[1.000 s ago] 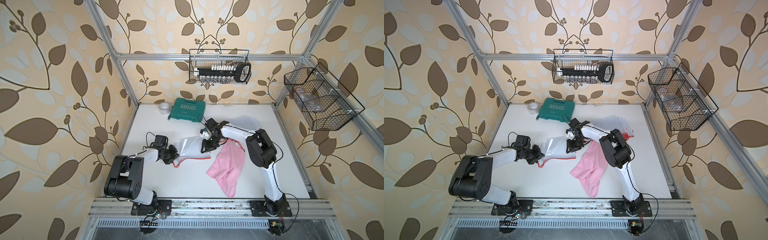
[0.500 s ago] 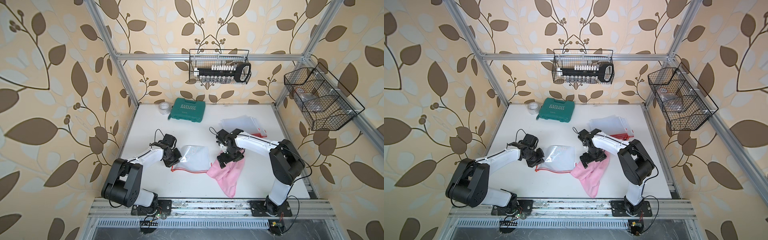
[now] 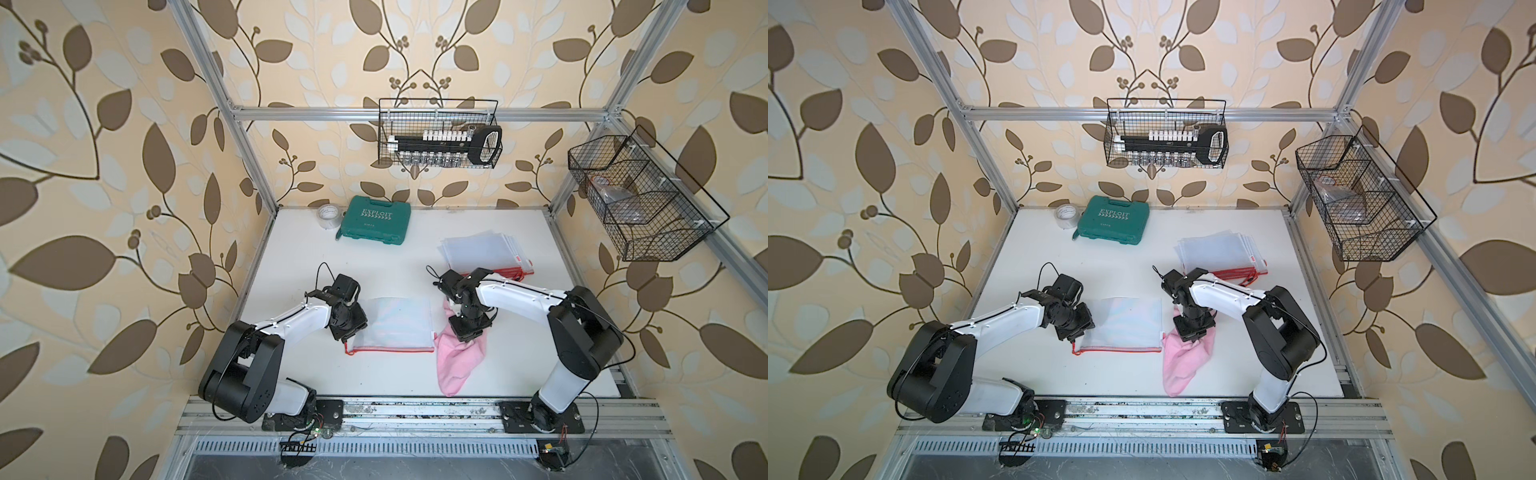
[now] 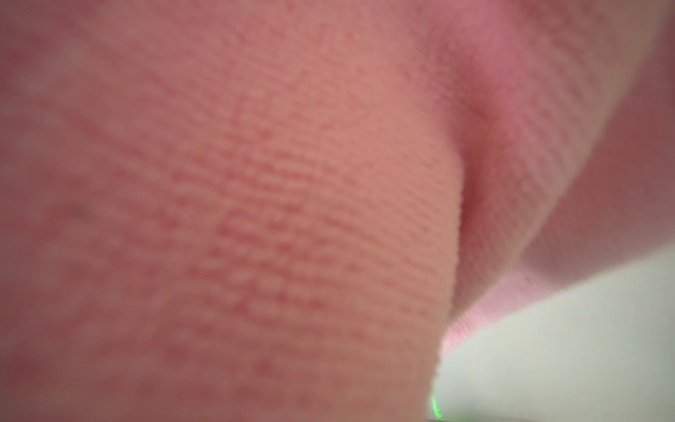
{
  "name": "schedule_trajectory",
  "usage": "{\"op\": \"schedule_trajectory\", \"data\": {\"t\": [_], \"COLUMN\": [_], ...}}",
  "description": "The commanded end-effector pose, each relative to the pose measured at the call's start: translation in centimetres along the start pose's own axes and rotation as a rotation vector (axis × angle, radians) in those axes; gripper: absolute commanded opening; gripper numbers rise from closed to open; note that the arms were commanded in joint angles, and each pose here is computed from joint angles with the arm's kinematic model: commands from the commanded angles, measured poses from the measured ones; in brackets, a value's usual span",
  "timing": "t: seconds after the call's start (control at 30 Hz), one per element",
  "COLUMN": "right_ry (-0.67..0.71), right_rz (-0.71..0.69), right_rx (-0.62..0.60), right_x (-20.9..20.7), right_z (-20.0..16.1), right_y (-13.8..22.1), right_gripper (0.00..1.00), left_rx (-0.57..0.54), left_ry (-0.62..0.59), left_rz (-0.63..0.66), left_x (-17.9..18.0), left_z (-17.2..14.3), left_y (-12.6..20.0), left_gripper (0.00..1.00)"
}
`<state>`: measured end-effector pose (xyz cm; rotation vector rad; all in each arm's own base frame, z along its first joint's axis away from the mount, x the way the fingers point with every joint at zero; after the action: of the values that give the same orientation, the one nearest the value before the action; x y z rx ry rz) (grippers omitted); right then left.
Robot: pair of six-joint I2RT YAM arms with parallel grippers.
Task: Wipe the document bag
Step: Pick up the cleaning item at the center of the board, then wipe the dirt from the document bag.
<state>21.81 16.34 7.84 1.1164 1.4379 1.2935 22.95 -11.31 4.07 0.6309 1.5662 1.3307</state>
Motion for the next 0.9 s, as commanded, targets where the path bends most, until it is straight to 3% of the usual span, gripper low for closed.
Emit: {"op": "schedule_trajectory", "data": {"t": [0.0,0.17,0.37,0.47,0.6,0.87], "right_ry": [0.02,0.148,0.273,0.268,0.244,0.206], "right_rz": [0.047,0.178,0.388,0.45,0.406,0.277], "right_rx": [-0.155,-0.207,-0.218,-0.185,-0.134,-0.072], "right_x": [0.7,6.8,16.5,19.0,18.9,15.7], "right_z": [1.4,3.9,7.6,9.1,10.2,9.5], "right_y": [7.0,9.5,8.3,6.2,2.5,-1.0], "right_gripper": [0.0,0.0,0.0,0.0,0.0,0.0], "left_rx": [-0.021,-0.057,-0.124,-0.062,0.038,0.154], "left_ry": [0.0,0.027,0.007,-0.008,0.002,0.056], "left_rz": [0.018,0.009,-0.129,-0.201,-0.209,0.031], "left_x": [0.6,0.6,-1.5,-2.6,-2.6,1.0], "left_z": [-0.5,-0.3,0.3,-0.3,-1.2,-2.2], "left_y": [0.8,1.8,3.7,2.3,-0.2,-3.3], "left_gripper": [0.48,0.42,0.17,0.13,0.09,0.0]}}
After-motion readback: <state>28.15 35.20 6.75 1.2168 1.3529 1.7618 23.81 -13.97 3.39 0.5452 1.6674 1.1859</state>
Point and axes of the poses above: each gripper's point midway between its finger pads, its own y axis back along the fingers, its own x axis along the line the jaws close on, z = x × y, the point moved 2 cm from there along y, back along the fingers, and after that the axes turned 5 degrees about -y, right-handed, at the moved point
